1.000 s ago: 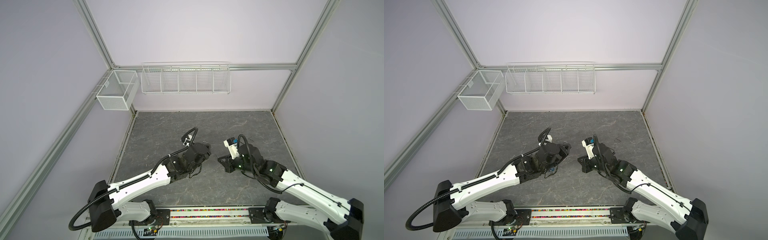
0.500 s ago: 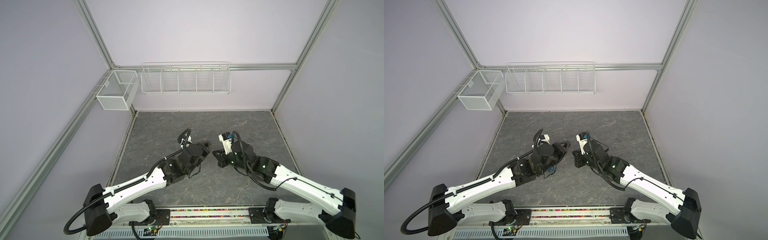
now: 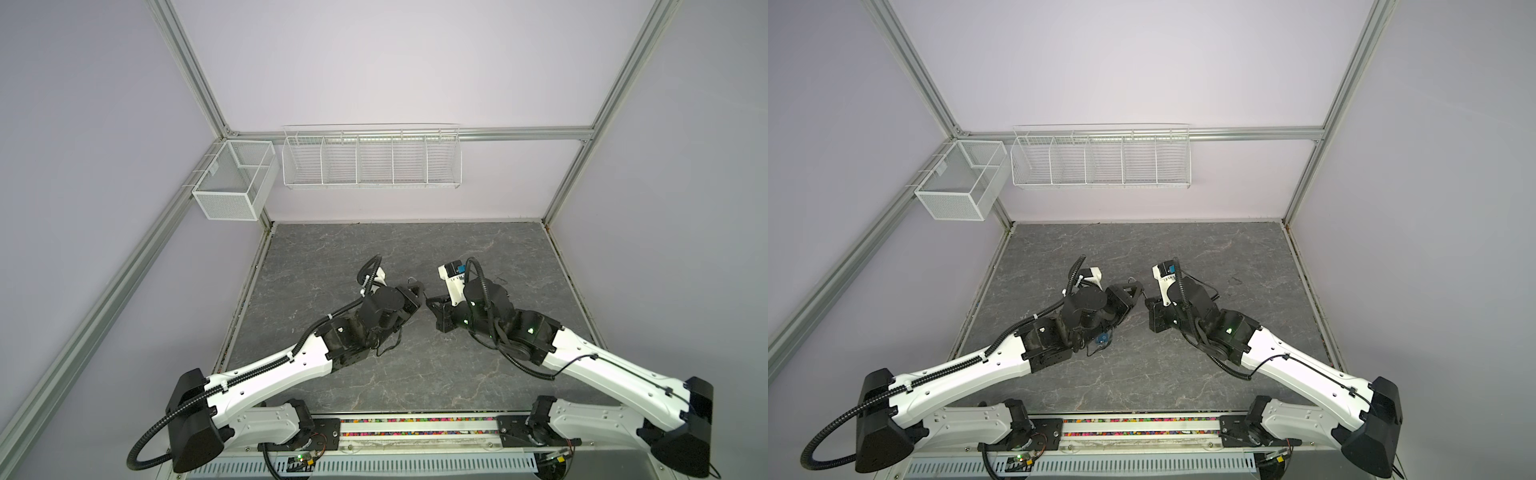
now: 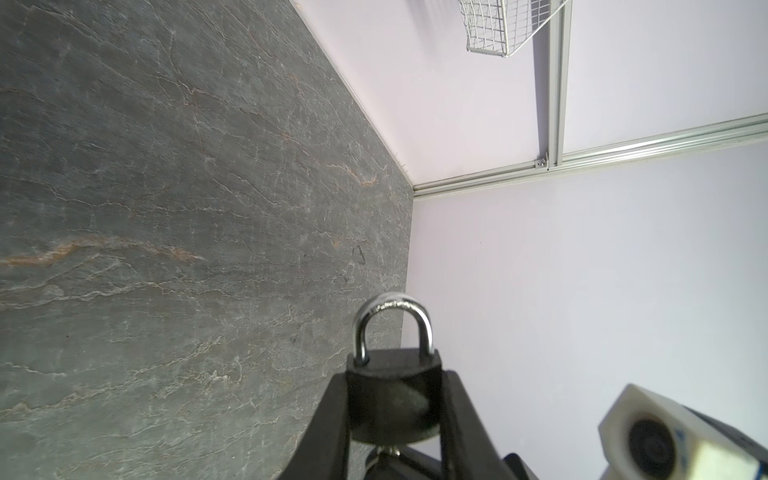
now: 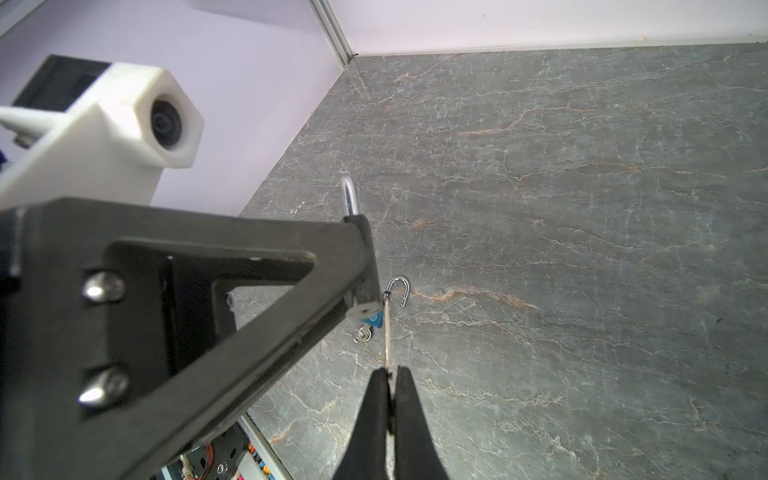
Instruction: Unlock with the key
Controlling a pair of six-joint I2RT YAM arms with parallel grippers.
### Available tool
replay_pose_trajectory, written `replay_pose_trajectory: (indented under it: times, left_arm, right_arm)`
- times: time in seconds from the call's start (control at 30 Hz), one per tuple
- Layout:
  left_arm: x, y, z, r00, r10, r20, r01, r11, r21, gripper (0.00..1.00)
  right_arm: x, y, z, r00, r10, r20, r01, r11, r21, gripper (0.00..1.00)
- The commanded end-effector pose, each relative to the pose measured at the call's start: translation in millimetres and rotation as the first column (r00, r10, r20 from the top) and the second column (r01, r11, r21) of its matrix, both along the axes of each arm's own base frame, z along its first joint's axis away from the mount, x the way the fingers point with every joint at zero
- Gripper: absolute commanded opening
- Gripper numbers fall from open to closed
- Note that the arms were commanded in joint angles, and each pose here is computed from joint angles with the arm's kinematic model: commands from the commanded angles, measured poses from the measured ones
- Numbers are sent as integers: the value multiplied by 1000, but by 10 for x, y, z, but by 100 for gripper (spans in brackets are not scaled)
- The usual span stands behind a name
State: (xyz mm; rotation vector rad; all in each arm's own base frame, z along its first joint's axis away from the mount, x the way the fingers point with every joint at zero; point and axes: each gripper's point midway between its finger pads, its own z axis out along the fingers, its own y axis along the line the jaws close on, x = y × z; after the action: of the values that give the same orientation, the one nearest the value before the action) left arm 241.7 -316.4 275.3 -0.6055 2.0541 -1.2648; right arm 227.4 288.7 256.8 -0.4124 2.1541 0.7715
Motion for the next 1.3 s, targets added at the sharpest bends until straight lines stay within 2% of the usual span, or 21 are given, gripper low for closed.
replay_pose_trajectory:
  times: [0.0,0.43,0.57,0.97,1.27]
  left_arm:
    - [26,-24,94,1000,-10,18,10,1000,2,18]
    - [29,-90,133,998,-54,35,54,999,9,18]
    - [14,-109,117,997,-77,26,75,996,50,18]
    - [53,71,148,999,-39,37,38,998,48,18]
    - [47,-5,139,997,-70,31,68,997,43,18]
  right_arm:
    - [-19,50,99,1000,22,12,-22,1000,15,6]
    - [-32,72,84,1000,28,-2,-28,1000,1,7]
    - [-24,79,122,1000,30,4,-30,1000,-2,7]
    - [-96,1,114,999,34,-11,-34,999,-9,6]
    - [-60,70,203,999,40,0,-40,999,9,6]
